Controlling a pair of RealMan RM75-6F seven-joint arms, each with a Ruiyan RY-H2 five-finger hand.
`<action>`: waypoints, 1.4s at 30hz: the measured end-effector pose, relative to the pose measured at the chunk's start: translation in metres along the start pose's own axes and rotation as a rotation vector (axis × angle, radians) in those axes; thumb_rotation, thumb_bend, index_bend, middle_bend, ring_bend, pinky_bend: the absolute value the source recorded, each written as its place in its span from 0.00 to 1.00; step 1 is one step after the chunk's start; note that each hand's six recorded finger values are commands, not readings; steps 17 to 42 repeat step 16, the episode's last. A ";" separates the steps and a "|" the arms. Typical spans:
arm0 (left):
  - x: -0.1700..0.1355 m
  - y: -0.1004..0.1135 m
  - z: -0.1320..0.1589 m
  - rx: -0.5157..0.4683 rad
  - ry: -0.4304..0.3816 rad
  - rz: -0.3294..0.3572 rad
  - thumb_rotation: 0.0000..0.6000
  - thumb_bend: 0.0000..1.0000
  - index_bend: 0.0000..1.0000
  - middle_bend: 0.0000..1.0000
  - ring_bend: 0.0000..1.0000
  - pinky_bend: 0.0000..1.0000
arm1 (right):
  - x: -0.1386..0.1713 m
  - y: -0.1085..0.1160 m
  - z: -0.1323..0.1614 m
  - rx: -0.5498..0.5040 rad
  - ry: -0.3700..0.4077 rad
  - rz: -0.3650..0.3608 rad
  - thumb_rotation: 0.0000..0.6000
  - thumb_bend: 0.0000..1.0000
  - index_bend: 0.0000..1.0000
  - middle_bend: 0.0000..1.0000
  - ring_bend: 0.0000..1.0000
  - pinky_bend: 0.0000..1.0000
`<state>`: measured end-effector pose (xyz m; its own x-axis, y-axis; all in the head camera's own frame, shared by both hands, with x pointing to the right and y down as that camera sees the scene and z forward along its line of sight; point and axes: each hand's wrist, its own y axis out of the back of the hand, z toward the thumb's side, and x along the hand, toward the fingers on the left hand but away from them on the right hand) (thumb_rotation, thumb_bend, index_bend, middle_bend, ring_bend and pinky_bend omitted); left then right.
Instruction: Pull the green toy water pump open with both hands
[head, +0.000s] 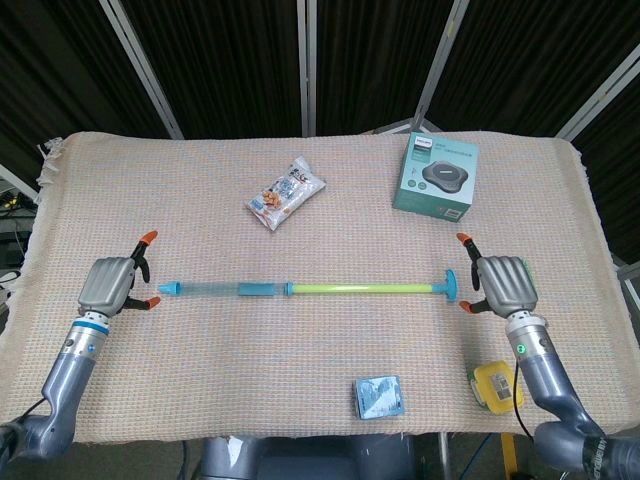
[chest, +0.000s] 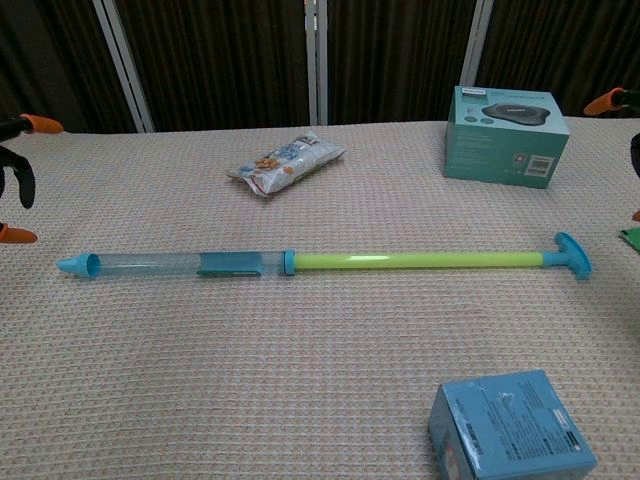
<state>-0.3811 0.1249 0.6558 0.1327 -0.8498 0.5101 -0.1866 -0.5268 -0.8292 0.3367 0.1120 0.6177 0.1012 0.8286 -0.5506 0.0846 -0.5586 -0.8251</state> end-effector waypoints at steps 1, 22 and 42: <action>-0.006 0.006 -0.001 -0.004 -0.005 0.023 1.00 0.00 0.00 0.07 0.10 0.15 | 0.006 0.002 -0.003 -0.007 0.004 -0.013 1.00 0.00 0.00 0.14 0.17 0.17; -0.107 0.045 -0.004 0.054 0.011 0.121 1.00 0.00 0.00 0.00 0.00 0.00 | 0.110 0.027 -0.050 0.032 0.030 -0.238 1.00 0.00 0.00 0.00 0.00 0.00; -0.107 0.045 -0.004 0.054 0.011 0.121 1.00 0.00 0.00 0.00 0.00 0.00 | 0.110 0.027 -0.050 0.032 0.030 -0.238 1.00 0.00 0.00 0.00 0.00 0.00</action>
